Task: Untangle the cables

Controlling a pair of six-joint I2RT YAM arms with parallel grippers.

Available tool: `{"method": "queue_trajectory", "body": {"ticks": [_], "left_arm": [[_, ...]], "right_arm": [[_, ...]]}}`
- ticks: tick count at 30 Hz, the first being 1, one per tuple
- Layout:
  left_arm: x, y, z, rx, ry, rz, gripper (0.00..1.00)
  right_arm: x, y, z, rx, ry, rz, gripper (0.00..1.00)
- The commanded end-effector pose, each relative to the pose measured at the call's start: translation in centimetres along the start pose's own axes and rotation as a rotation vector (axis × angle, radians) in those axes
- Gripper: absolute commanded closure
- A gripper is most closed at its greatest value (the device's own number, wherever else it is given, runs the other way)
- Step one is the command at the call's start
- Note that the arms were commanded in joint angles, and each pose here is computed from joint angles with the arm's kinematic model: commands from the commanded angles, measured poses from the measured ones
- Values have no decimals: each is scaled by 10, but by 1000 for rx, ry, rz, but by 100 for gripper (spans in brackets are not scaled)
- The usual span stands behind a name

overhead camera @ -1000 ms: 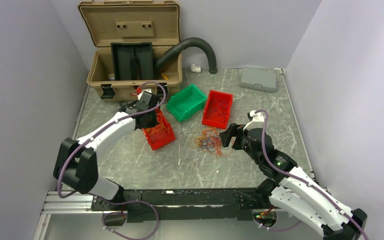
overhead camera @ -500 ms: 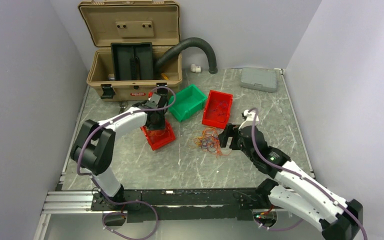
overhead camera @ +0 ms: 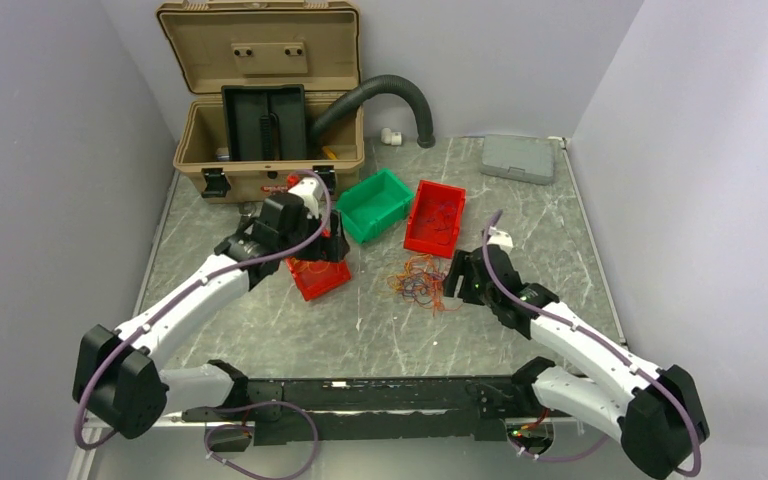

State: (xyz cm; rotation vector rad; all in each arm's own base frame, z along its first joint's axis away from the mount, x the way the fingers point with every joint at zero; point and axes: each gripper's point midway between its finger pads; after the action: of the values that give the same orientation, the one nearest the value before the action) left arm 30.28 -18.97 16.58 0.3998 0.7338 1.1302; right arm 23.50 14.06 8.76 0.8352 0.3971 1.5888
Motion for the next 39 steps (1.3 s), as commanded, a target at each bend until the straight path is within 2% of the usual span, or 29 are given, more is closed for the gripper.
{"method": "queue_trajectory", "body": {"ticks": [1,5,10,12,15,16,24,26,27,30,32,33,39], "left_arm": [[-50,6,-4,-62,-106,-240,1],[-80,-3,-17,-42,-155,-328,1],[-117,-27,-25,-9,-216,-418,1],[-126,-42,-33,36,-230,-431,1],[-137,-67,-37,85,-229,-439,3],[-140,-74,-37,100,-227,-439,3],[-152,-126,-69,266,-192,-476,12],[-156,-130,-81,323,-178,-505,18],[-157,-132,-88,349,-169,-520,26],[-150,-129,-106,386,-152,-533,63],[-140,-125,-110,378,-150,-507,95],[-133,-123,-109,366,-151,-473,100],[-98,-85,-92,256,-178,-334,100]], "right_arm": [[-21,-5,-5,9,-164,-23,26],[-23,-13,-13,27,-241,53,31],[-14,-22,-18,64,-246,93,45],[-10,-23,-14,67,-235,108,61],[-11,-20,-6,50,-201,97,94],[-11,-17,-1,36,-193,90,100],[-16,12,20,-43,-151,72,100],[-17,20,26,-61,-147,65,100],[-17,24,30,-74,-144,61,100],[-21,43,50,-134,-130,26,100],[-24,59,68,-187,-116,2,100],[-25,69,78,-219,-106,-10,100],[-33,140,142,-447,-74,-72,100]]}}
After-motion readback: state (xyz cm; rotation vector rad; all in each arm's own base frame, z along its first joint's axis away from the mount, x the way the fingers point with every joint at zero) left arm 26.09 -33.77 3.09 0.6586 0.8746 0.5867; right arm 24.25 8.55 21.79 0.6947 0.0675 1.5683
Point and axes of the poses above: each gripper's point midway between its finger pads, its own y axis back along the fingers, its own x axis along the line the jaws close on, z = x × y, and after that the axes turned 1 degree about y, right-handed
